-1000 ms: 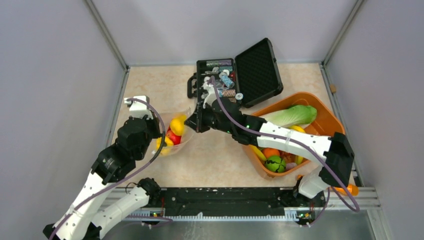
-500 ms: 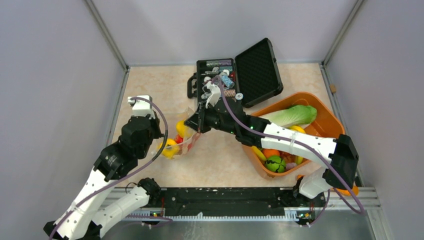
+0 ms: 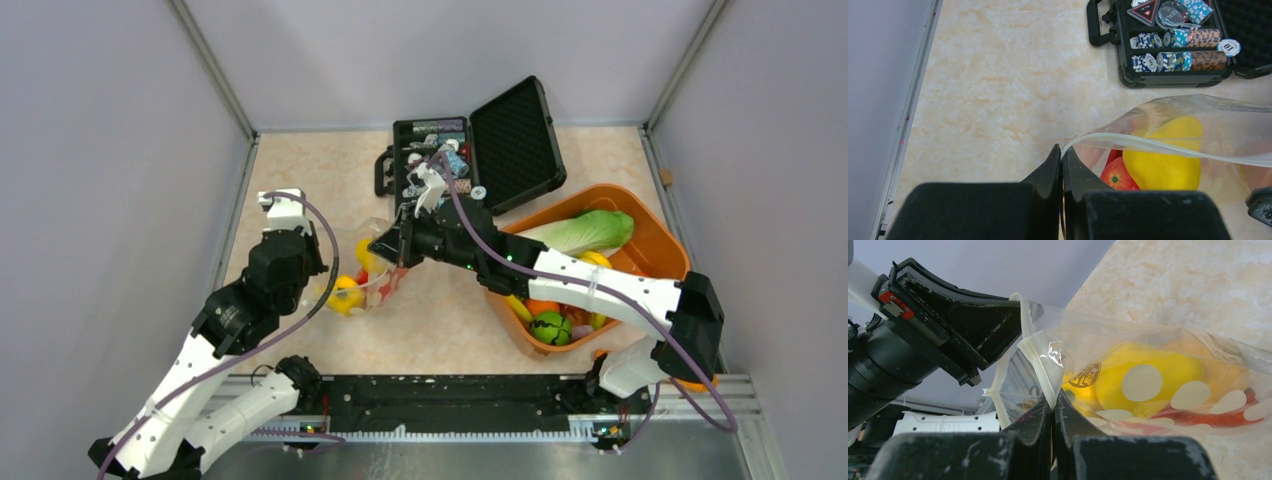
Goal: Place the food in the zip-top bag and seal the zipper
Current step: Adjust the zipper food storage bag at the center of the board.
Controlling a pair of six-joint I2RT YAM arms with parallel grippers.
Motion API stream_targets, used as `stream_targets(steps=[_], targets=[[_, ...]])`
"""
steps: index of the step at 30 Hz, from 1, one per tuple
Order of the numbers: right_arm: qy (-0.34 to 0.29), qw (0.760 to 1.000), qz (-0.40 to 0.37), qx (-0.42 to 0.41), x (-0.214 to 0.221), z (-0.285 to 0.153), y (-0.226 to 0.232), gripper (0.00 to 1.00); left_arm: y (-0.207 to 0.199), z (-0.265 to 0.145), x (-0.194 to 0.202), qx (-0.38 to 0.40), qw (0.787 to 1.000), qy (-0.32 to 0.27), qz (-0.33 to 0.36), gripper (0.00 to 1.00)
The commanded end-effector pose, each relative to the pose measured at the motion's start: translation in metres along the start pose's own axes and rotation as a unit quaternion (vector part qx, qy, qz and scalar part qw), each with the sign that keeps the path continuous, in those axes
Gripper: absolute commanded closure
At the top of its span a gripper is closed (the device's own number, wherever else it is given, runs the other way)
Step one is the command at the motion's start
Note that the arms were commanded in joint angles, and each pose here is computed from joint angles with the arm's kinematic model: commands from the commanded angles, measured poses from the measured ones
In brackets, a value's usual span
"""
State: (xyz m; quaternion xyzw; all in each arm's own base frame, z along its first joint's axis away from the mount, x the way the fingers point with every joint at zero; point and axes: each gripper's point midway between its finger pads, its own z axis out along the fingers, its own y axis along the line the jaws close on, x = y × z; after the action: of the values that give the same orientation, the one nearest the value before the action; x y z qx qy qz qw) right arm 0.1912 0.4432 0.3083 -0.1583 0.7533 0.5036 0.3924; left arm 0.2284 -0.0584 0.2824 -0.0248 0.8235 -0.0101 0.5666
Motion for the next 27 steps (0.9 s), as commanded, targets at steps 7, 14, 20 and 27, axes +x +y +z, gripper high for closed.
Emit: stream_targets(steps=[7,14,20,27], targets=[[-0.039,0.998,-0.007,-0.043,-0.024,-0.014,0.027,1.00,-0.001,0.000,-0.013,0.000,1.000,-0.020,-0.009,1.00],[-0.037,0.998,-0.008,-0.041,-0.023,-0.012,0.026,1.00,-0.002,0.000,-0.013,0.003,1.000,-0.020,-0.010,1.00],[-0.032,0.999,-0.011,-0.035,-0.021,-0.008,0.024,1.00,-0.002,-0.002,-0.015,0.004,1.000,-0.022,-0.011,1.00],[0.001,0.999,-0.033,-0.023,-0.011,0.015,0.016,1.00,0.004,-0.017,-0.031,0.012,0.998,-0.046,-0.030,1.00]])
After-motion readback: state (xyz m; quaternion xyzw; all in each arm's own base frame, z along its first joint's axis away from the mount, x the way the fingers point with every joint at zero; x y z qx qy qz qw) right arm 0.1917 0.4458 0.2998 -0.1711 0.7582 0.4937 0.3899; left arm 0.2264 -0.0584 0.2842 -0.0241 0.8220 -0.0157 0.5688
